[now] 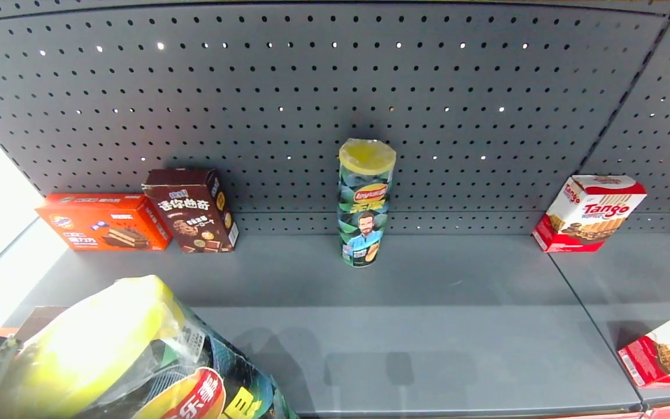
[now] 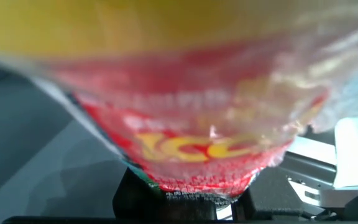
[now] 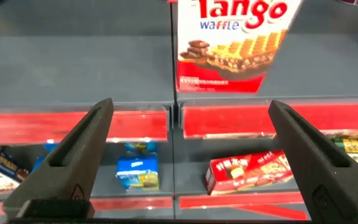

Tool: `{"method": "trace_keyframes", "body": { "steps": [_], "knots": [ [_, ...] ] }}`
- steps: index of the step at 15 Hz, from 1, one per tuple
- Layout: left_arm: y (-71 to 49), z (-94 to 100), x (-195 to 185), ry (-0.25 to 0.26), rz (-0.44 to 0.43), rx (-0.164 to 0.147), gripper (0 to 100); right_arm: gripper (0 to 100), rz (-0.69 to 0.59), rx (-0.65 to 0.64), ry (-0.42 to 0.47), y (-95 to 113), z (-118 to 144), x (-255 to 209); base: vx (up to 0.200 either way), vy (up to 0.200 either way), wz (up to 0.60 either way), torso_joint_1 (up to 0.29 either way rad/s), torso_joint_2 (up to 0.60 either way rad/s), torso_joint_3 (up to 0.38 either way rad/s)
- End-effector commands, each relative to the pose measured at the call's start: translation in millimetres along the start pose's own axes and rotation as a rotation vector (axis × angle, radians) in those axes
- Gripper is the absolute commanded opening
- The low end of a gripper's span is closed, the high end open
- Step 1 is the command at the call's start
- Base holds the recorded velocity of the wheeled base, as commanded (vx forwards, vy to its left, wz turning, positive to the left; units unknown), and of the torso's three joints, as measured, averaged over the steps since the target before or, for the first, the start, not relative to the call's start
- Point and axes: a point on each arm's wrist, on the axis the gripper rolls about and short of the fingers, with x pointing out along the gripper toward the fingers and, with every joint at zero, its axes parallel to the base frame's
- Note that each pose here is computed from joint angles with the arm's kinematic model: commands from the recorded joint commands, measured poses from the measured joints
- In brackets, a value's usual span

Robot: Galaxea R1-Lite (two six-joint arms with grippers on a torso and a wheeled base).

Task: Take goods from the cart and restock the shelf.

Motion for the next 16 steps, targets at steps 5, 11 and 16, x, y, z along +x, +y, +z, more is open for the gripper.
{"method": "trace_keyframes", "body": {
  "steps": [5, 11, 16],
  "knots": [
    [-0.3, 2.2, -3, -0.016, 0.004, -0.008, 0, 100, 0.006, -0.002, 0.001, 0, 0, 0, 0.0, 0.0, 0.0, 0.0, 0.0, 0.0],
    [1.2, 14.6, 1, -0.052, -0.005, 0.015, 0, 100, 0.142, 0.053, 0.024, 3, 152, 40, 0.0, 0.0, 0.0, 0.0, 0.0, 0.0],
    [2.2, 19.3, 2, -0.064, 0.003, 0.022, 0, 100, 0.538, 0.01, 0.17, 42, 172, 141, 0.0, 0.0, 0.0, 0.0, 0.0, 0.0]
  ]
}}
